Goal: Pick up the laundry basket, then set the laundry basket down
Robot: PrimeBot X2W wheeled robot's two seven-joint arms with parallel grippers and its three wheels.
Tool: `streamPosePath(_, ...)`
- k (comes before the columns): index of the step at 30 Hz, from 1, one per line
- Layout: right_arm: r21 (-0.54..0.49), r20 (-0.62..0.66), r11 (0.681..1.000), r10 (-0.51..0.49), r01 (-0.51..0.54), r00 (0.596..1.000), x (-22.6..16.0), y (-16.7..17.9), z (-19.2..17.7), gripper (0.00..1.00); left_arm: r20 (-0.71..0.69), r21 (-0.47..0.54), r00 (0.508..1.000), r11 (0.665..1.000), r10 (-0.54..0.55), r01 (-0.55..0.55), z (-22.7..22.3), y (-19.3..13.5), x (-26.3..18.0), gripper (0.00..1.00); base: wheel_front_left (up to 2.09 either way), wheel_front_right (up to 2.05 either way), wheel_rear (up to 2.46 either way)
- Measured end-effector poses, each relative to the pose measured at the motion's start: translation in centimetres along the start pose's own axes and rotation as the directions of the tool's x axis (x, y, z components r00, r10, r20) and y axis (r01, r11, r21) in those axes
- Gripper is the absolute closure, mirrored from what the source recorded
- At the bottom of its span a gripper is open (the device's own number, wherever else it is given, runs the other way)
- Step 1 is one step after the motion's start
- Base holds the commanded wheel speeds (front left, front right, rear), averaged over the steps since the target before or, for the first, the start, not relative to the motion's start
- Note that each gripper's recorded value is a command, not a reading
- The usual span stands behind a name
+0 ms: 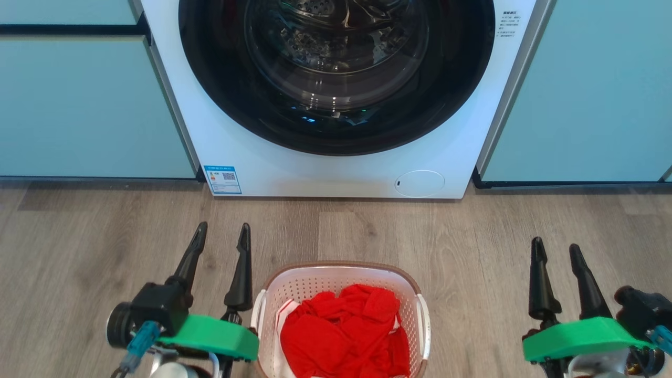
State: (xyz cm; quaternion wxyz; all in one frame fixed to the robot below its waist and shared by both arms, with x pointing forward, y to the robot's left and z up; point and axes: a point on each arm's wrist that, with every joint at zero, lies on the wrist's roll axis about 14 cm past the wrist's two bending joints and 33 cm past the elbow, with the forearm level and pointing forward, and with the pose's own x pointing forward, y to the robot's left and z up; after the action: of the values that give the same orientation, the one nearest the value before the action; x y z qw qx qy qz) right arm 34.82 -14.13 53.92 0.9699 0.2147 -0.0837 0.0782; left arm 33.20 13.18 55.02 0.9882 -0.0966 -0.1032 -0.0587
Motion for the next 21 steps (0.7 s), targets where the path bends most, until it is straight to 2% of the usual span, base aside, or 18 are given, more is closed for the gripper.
streamPosePath(13, 0.001, -0.007, 1.000, 0.005, -0.005, 1.000, 0.0, 0.2, -0.2, 0.00, 0.006, -0.048, 1.000, 0.999, 0.018, -0.018, 0.2, 0.3, -0.1, 0.00, 0.00, 0.00, 0.00)
streamPosePath(14, 0.001, -0.008, 1.000, 0.005, -0.005, 1.000, 0.0, 0.1, -0.3, 1.00, 0.005, -0.055, 1.000, 0.998, 0.020, -0.020, 0.2, 0.4, -0.1, 1.00, 0.00, 0.00, 0.00)
streamPosePath(21, 0.014, -0.130, 0.998, -0.054, 0.057, 0.990, -1.6, -1.5, -3.8, 1.00, -0.165, -0.068, 0.984, 0.995, 0.060, -0.073, -4.8, 1.2, -2.9, 1.00, 0.00, 0.00, 0.00)
